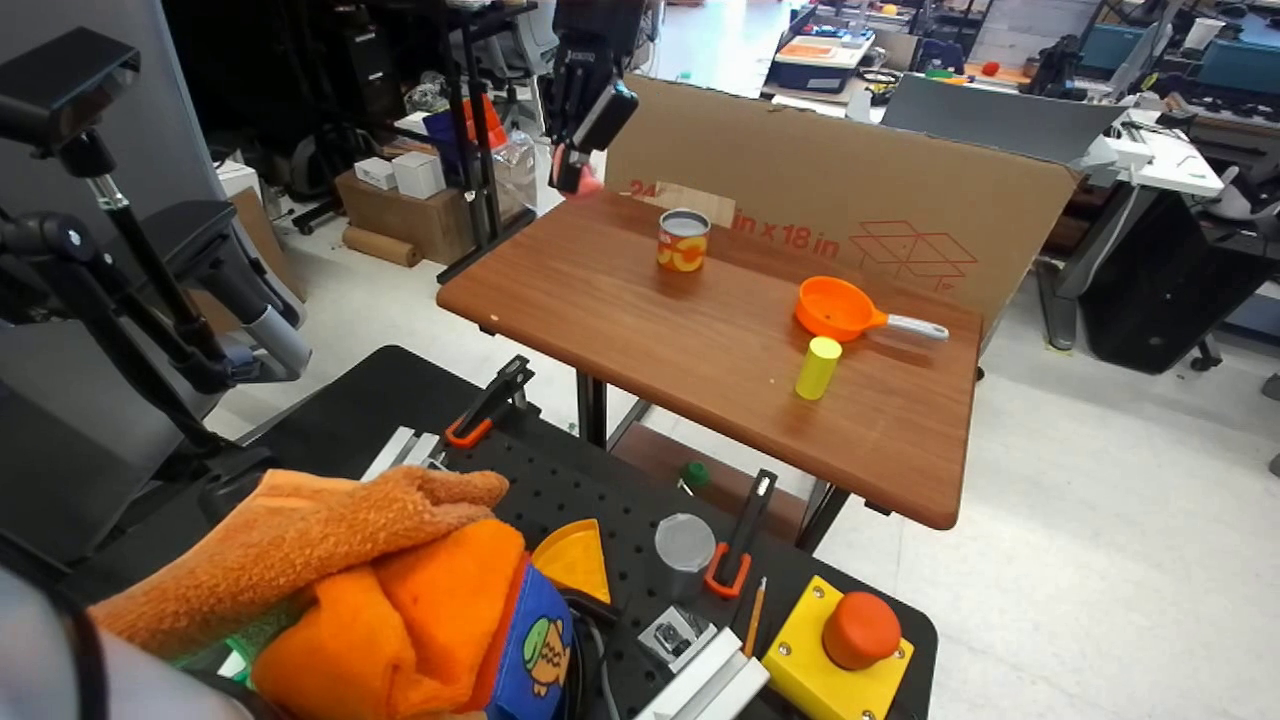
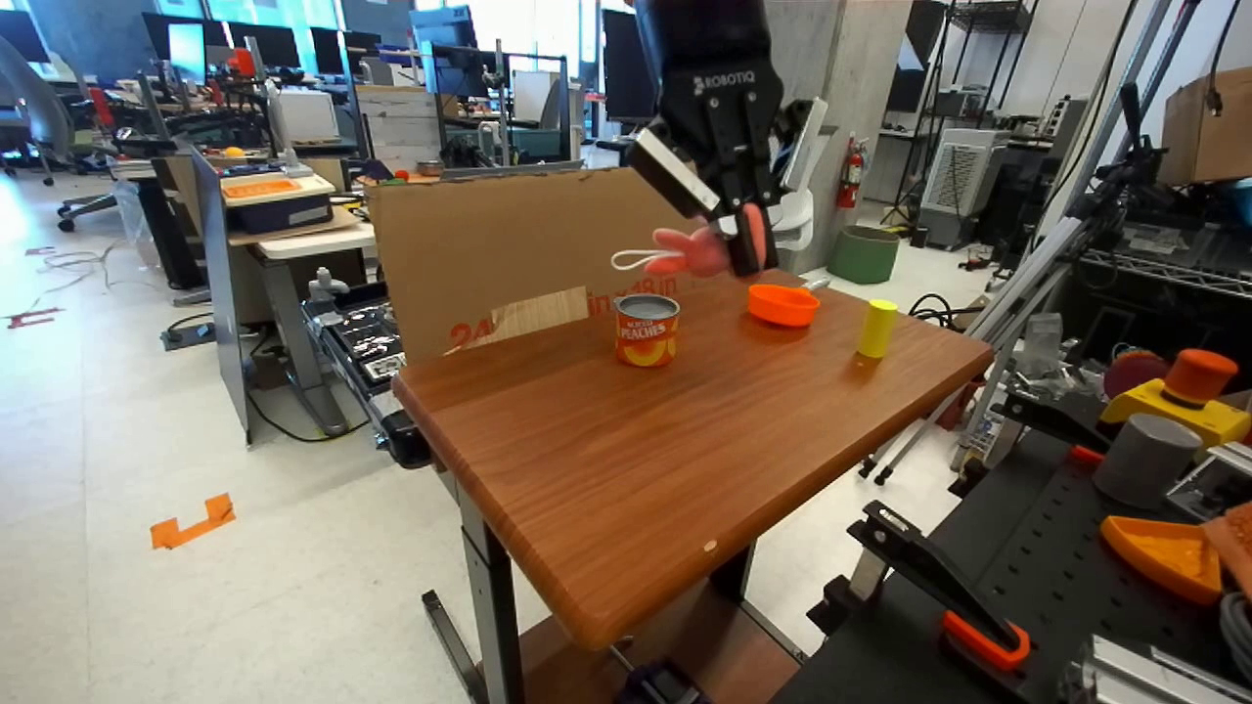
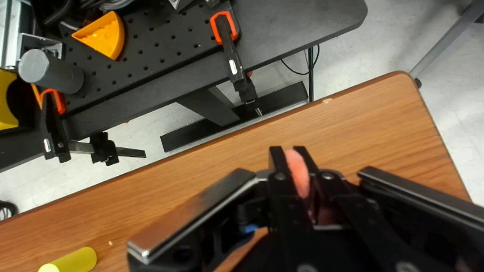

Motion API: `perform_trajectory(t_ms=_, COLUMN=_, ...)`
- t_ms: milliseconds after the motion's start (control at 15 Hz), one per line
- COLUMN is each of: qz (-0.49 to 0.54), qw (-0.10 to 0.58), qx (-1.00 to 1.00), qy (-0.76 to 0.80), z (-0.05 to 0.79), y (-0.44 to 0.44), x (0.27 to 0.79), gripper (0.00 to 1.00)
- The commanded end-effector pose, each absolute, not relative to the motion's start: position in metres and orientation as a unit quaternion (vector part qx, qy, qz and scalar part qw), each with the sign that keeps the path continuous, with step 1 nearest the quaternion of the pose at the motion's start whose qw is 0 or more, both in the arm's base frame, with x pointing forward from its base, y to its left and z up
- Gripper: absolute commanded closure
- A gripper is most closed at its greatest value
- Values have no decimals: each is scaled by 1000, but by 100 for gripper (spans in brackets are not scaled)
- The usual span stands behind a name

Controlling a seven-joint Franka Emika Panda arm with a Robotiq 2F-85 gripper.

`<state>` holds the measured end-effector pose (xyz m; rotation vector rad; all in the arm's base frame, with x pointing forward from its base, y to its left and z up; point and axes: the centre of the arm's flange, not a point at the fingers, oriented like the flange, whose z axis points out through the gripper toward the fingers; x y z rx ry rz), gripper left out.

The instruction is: Move the pink doll to the left

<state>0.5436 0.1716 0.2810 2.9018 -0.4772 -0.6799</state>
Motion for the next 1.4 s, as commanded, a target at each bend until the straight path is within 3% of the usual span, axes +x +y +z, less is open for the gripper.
perform_trajectory(t_ms=0, qz=-219, qw=91, qx=959, qy=-155, z=247, y=198, x=562, gripper=95)
perform_trajectory(t_ms=600, qz=-270, qw=140, qx=946, qy=-109, z=136, y=235, x=570, gripper=95)
perform_trajectory(t_ms=1000, qz=-281, qw=155, qx=943, qy=-84, z=122, y=249, x=577, gripper=92)
perform_trajectory(t_ms=1067, qz=-281, qw=158, qx=943, qy=-81, z=125, y=249, x=575, gripper=54)
perform_trajectory(t_ms=1133, qz=-286, qw=160, qx=942, qy=-71, z=135, y=248, x=572, gripper=53)
perform_trajectory(t_ms=1333, qz=-306, qw=168, qx=937, qy=-31, z=166, y=248, x=564, gripper=34)
